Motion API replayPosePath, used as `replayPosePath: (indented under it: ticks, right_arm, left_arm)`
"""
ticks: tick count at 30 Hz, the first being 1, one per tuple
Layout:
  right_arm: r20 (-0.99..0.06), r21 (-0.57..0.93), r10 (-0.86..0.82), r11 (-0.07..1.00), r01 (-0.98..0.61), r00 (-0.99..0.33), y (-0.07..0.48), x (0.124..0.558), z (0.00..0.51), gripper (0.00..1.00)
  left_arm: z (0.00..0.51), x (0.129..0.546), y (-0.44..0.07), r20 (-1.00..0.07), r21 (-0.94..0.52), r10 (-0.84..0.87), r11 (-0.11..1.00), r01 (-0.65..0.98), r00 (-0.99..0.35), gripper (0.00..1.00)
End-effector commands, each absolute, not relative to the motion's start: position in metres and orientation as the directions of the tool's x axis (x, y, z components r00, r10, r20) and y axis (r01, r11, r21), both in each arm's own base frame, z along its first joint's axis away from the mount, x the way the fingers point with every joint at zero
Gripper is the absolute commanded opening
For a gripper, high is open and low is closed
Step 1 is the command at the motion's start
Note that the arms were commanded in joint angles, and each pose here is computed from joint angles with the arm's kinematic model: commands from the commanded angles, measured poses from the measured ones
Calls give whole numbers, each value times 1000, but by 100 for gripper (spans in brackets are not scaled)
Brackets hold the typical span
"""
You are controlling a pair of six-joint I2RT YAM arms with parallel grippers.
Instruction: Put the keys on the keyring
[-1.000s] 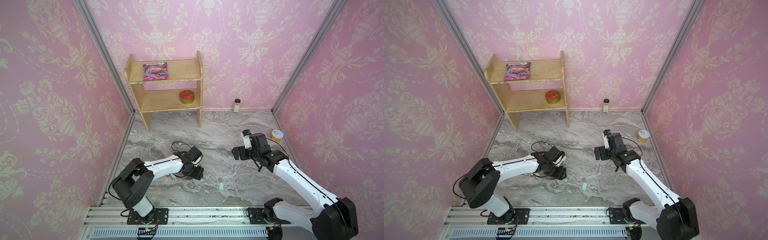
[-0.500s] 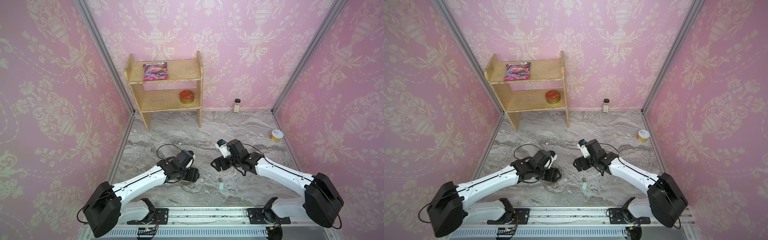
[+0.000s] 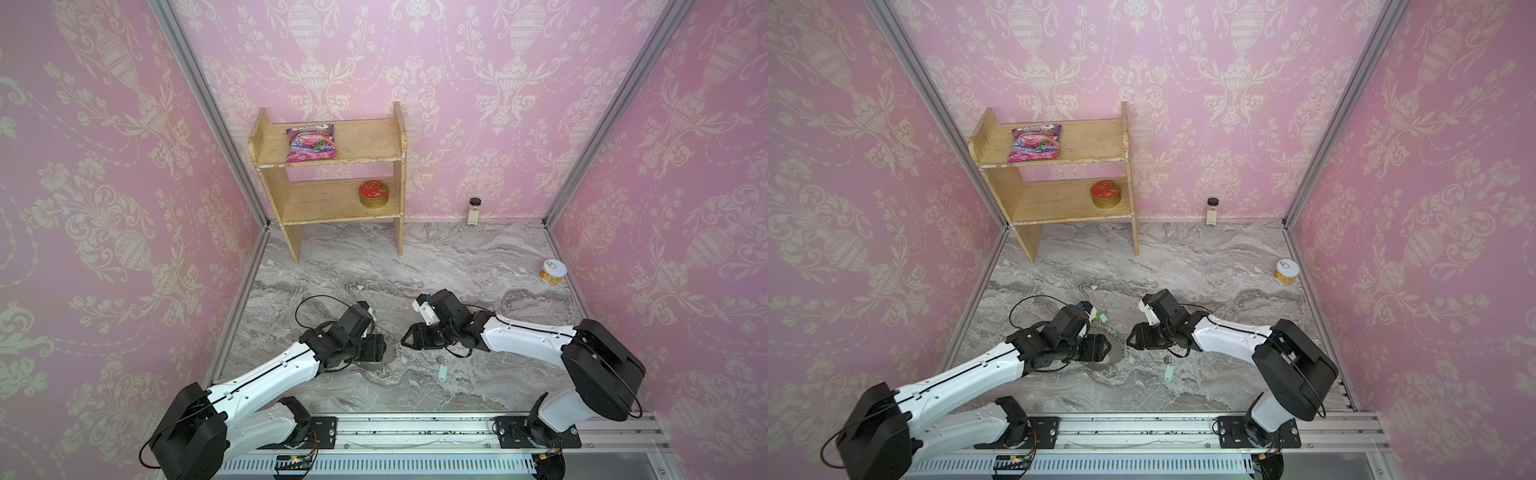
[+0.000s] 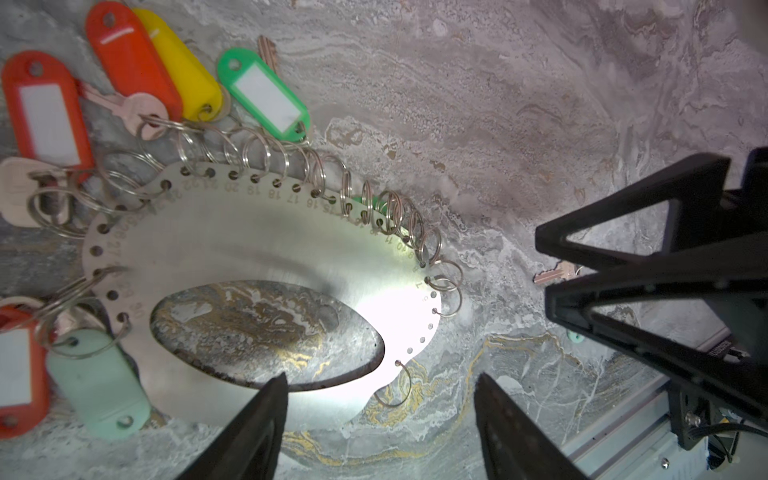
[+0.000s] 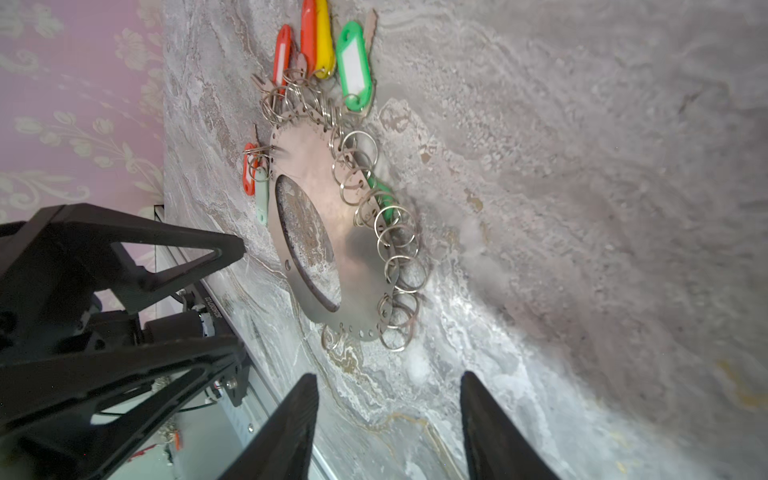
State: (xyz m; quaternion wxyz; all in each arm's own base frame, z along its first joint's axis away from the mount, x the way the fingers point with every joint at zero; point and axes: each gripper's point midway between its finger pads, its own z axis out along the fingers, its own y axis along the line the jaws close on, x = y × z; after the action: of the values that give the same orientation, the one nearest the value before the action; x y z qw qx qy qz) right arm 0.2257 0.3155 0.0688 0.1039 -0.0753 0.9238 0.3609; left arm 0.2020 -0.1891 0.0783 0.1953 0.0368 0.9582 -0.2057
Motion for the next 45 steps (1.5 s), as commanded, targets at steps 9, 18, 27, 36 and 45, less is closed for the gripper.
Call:
replayPosePath:
  ticks: [9, 18, 27, 36, 45]
  right_arm:
    - [-163, 653, 96, 757, -35, -982, 329, 237, 58, 50]
    - [-125, 650, 66, 759, -31, -990, 339, 235, 45, 41]
    - [-80, 628, 84, 778, 15, -993, 336, 223, 38, 40]
    - [-55, 633, 122, 772, 59, -991, 341, 220, 35, 40]
    - [-46, 622, 154, 778, 92, -987, 340, 223, 31, 36]
  left_arm:
    - [74, 206, -177, -400, -381, -54, 918, 112, -915, 73]
    - [78, 203, -171, -409, -380, -63, 919, 107, -911, 73]
    - [79, 200, -168, -408, -388, -77, 917, 96, -910, 73]
    - [78, 200, -168, -407, -387, -73, 917, 100, -911, 73]
    - [78, 198, -165, -409, -384, -76, 918, 96, -909, 73]
